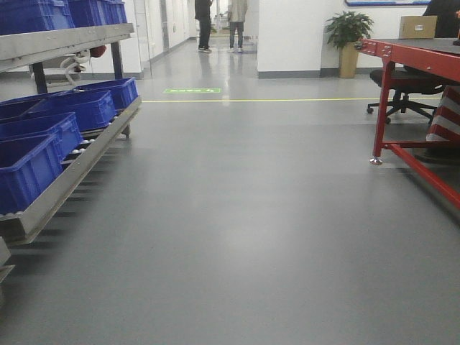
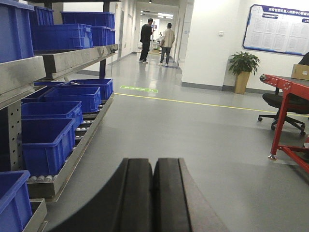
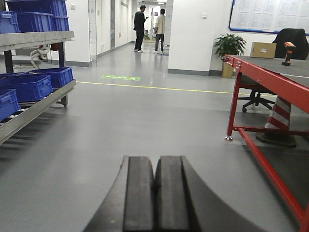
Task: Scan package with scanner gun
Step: 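Drive the base forward along the corridor past the blue bins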
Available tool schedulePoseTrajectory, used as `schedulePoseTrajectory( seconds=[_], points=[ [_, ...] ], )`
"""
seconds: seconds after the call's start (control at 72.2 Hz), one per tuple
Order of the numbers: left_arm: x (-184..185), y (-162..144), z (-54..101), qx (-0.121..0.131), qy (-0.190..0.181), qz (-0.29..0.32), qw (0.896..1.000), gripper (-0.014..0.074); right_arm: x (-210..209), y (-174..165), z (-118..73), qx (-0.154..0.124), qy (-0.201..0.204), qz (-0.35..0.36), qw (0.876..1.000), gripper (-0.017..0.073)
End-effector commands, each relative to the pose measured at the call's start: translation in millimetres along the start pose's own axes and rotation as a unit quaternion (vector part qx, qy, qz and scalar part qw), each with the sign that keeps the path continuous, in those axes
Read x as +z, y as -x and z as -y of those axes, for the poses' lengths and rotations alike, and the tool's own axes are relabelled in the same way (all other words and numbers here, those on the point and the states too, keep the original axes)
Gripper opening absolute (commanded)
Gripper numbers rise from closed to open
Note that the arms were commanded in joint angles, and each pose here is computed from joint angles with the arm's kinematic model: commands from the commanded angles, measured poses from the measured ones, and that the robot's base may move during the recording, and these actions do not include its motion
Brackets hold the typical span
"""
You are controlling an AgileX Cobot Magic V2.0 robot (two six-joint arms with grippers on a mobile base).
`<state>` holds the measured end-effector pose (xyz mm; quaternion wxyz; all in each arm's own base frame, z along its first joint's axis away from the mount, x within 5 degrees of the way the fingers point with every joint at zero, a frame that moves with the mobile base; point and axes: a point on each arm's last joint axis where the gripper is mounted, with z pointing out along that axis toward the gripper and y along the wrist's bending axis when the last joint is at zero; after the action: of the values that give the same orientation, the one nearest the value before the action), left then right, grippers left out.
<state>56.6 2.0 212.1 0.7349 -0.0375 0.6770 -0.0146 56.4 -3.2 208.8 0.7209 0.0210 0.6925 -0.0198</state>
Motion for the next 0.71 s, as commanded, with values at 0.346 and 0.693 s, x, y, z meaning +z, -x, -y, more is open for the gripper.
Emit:
schedulePoseTrajectory(
  seconds=[0.346, 0.693],
  points=[
    [-0.4, 2.7, 0.2, -0.001, -0.001, 0.012, 1.0, -0.0111, -0.1, 2.0, 0.1, -0.003, -0.001, 0.01, 1.0, -0.0167],
    [-0.4, 2.7, 0.2, -0.001, -0.001, 0.012, 1.0, -0.0111, -0.1, 2.0, 0.1, -0.003, -0.001, 0.01, 1.0, -0.0167]
  ],
)
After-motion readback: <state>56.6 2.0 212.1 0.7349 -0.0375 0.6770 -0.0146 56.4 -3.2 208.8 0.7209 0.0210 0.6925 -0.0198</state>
